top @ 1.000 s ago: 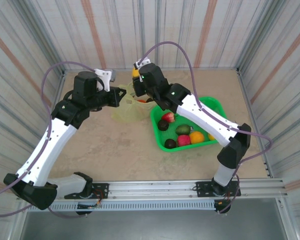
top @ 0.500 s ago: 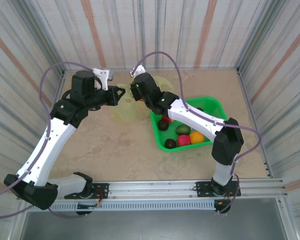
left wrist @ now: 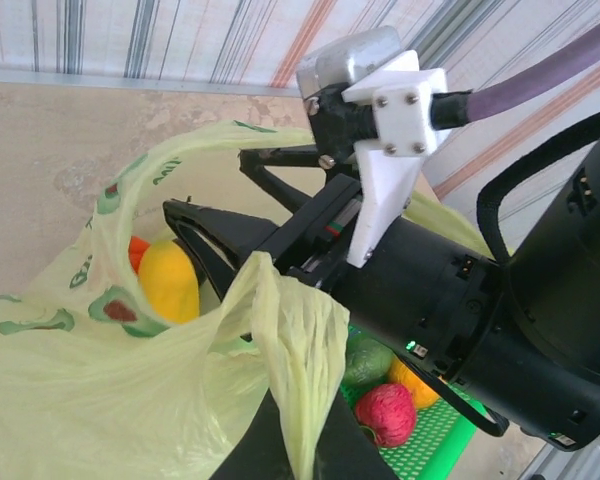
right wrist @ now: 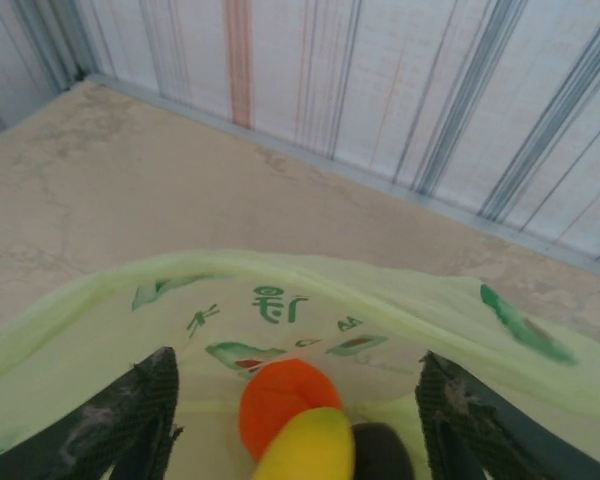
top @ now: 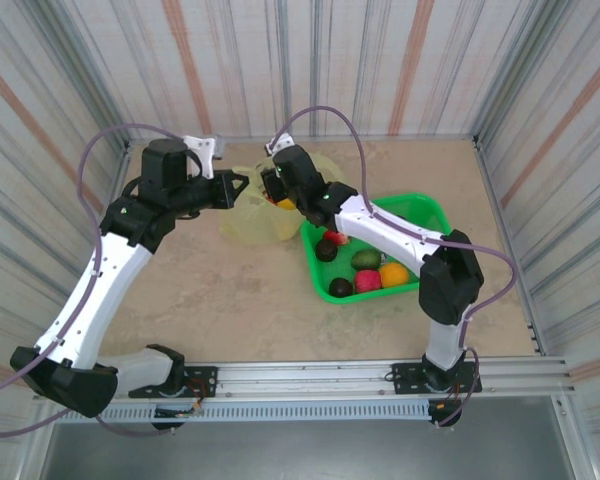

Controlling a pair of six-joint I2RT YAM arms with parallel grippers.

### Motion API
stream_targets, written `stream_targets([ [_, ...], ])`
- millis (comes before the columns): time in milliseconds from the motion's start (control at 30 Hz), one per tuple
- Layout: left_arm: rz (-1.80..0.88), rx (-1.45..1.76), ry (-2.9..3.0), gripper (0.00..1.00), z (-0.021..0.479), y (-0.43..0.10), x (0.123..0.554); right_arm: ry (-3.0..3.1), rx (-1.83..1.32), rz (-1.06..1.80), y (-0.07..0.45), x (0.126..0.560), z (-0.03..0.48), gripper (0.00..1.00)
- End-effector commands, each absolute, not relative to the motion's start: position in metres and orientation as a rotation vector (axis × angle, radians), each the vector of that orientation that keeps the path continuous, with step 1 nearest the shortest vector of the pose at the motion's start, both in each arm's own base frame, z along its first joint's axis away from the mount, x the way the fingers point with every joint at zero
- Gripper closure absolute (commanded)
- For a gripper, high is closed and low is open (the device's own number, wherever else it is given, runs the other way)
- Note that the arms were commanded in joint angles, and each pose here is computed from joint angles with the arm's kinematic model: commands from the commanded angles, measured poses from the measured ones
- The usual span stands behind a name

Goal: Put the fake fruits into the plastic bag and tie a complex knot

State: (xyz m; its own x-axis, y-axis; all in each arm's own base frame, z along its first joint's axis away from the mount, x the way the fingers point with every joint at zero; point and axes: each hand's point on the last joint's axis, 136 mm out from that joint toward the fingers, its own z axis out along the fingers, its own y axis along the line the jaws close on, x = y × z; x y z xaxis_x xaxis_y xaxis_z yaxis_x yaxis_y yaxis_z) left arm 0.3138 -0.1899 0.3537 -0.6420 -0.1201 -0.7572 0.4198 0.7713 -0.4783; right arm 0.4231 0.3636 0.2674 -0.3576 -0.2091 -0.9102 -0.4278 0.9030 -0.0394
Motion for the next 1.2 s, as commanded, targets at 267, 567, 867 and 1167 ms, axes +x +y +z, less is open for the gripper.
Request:
stream_targets([
  [267,-0.853,0.224,2.105,1.0,0.36,-0.194,0.319,1.894,-0.455,0.592,0.354,0.371,0.356,0.6],
  [567,-0.879,0.187,2.12,1.0,0.357,-0.196,0.323,1.855,-0.345,0.876,0.32,0.338,0.427,0.58],
  [867,-0.885,0.178,2.098,1.0,0.361,-0.196,0.324,1.885,-0.104,0.964,0.244,0.326,0.445,0.56],
  [1167,-0.893,0.181,2.085,1.0,0.362,-0.195,0.32,2.326,0.454,0.683,0.126,0.33,0.301,0.65],
])
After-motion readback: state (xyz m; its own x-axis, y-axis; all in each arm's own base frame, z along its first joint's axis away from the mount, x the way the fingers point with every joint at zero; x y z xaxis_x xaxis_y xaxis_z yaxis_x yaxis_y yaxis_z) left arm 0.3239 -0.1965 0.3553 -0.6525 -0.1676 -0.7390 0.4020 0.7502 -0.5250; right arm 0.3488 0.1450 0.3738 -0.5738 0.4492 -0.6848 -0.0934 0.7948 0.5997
